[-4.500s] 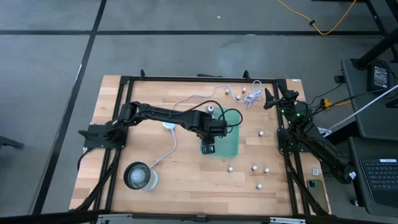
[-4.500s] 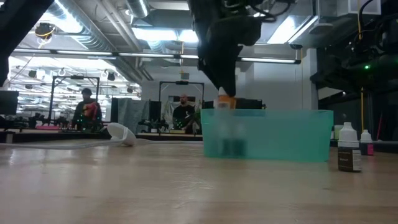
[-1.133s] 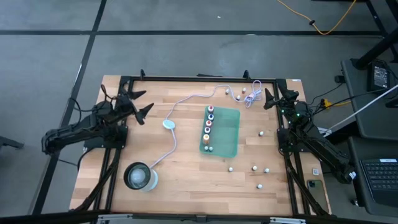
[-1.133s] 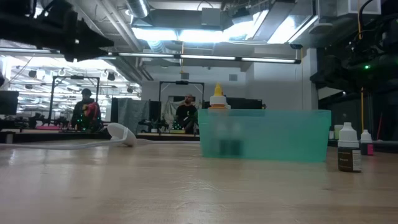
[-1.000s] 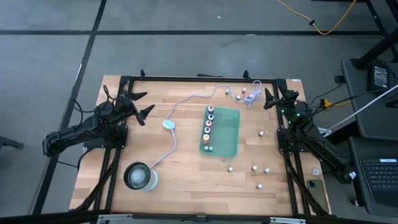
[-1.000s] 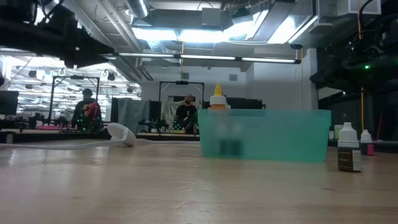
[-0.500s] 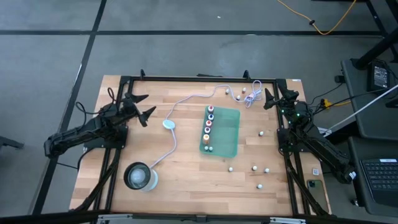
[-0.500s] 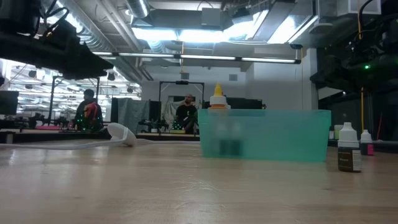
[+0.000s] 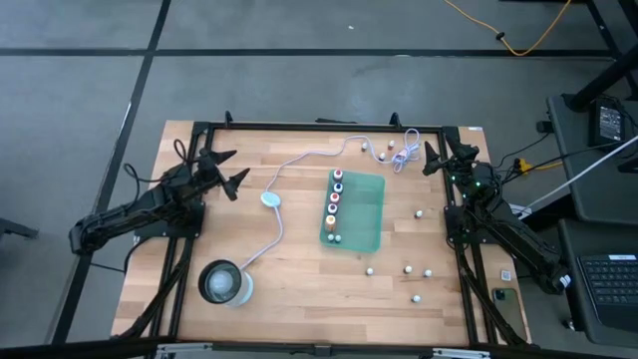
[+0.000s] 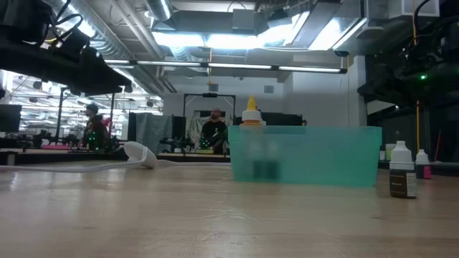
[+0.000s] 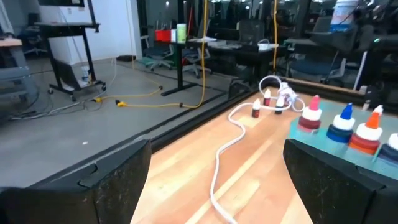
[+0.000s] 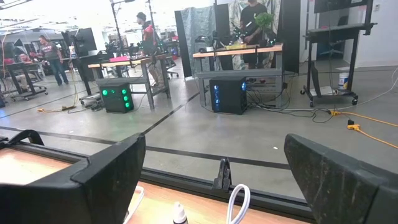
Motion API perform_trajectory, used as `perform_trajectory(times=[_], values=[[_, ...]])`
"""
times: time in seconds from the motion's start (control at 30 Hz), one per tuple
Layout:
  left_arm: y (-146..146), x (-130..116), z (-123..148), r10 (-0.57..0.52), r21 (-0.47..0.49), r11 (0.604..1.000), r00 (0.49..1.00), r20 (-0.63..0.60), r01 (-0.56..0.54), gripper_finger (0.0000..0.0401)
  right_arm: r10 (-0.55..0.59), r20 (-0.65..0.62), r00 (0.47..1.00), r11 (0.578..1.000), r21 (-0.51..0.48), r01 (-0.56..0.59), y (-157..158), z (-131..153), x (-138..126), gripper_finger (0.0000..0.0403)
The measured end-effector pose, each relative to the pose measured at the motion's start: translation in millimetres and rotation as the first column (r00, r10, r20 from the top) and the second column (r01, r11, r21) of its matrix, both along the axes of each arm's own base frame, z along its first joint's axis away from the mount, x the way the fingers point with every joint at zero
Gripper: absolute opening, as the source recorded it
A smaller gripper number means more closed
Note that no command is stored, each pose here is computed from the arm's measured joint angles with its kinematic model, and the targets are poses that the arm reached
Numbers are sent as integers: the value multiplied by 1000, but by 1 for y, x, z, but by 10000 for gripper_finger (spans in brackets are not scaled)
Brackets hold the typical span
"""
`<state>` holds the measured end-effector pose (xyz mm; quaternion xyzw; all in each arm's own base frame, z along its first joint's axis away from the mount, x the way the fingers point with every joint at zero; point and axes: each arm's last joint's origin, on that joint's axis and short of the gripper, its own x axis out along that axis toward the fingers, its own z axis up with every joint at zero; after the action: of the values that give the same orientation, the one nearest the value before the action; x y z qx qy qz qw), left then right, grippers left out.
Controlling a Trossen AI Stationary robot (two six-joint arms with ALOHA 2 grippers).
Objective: Pick & Place food coloring
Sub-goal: Put the small red food coloring bottle into the green bin
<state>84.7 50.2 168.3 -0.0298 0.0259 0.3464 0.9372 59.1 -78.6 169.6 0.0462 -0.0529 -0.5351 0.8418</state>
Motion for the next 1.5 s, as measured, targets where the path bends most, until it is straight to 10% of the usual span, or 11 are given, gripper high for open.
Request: perform_trajectory(times=[1.5], values=[[3,3,-5,14,-18,1000,997,-71,-15,361,4,43,999,1000,8,-4,0,1,0,384]])
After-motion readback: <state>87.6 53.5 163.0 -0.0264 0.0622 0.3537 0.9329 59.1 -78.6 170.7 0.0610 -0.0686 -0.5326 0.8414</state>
